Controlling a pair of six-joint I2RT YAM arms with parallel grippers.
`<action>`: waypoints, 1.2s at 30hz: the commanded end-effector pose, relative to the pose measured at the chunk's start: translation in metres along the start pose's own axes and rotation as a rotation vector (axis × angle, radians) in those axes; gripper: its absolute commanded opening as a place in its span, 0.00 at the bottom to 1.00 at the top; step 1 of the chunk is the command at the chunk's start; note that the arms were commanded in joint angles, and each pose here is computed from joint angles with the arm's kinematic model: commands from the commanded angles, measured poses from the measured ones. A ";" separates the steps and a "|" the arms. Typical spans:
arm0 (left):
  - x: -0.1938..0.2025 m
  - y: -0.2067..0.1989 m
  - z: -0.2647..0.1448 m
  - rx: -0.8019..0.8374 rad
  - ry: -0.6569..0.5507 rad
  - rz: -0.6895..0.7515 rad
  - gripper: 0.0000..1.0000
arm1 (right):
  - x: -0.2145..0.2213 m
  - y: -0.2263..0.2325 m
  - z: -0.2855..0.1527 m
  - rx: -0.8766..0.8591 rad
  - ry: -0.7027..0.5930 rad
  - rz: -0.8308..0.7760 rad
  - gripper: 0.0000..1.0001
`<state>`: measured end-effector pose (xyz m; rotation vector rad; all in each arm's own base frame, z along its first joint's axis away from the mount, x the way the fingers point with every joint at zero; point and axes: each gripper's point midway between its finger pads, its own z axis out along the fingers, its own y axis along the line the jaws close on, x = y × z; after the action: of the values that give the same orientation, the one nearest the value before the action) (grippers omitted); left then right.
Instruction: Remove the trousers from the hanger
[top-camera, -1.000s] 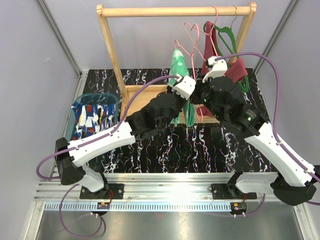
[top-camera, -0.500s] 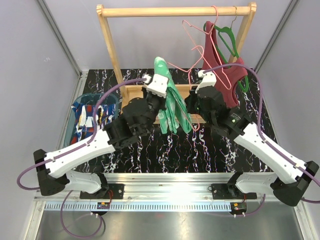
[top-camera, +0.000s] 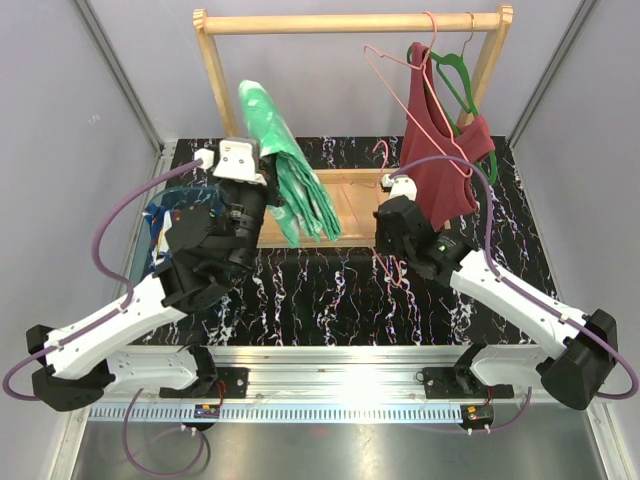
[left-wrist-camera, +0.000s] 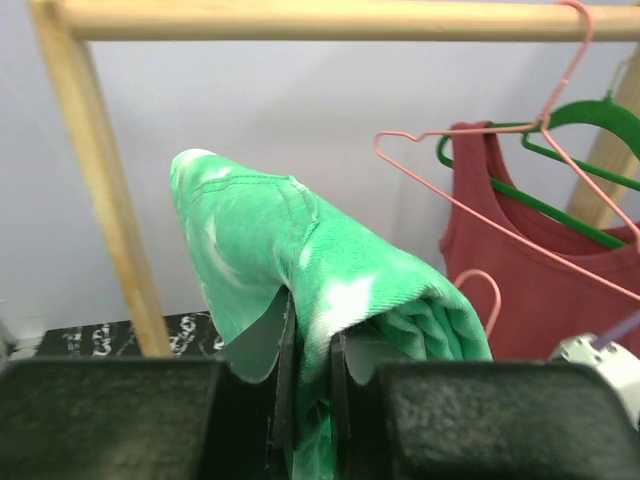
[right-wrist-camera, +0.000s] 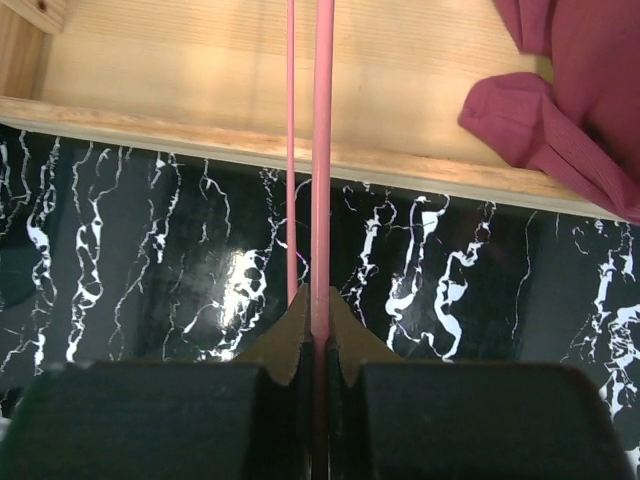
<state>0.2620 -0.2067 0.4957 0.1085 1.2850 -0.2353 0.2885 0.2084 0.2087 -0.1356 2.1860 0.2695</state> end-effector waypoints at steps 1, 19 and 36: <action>-0.070 0.039 -0.009 -0.089 -0.149 -0.127 0.00 | -0.022 0.002 -0.002 -0.012 -0.079 0.032 0.00; 0.042 0.205 -0.080 -0.699 0.289 0.214 0.00 | -0.076 -0.003 -0.030 -0.011 -0.229 -0.018 0.00; 0.144 0.287 -0.112 -0.902 0.842 0.772 0.00 | -0.112 0.015 -0.063 -0.141 -0.342 -0.006 0.00</action>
<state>0.2427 0.0836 0.3250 -0.1928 1.9385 1.0998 0.2999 0.2051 0.2961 -0.1871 1.9402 0.3329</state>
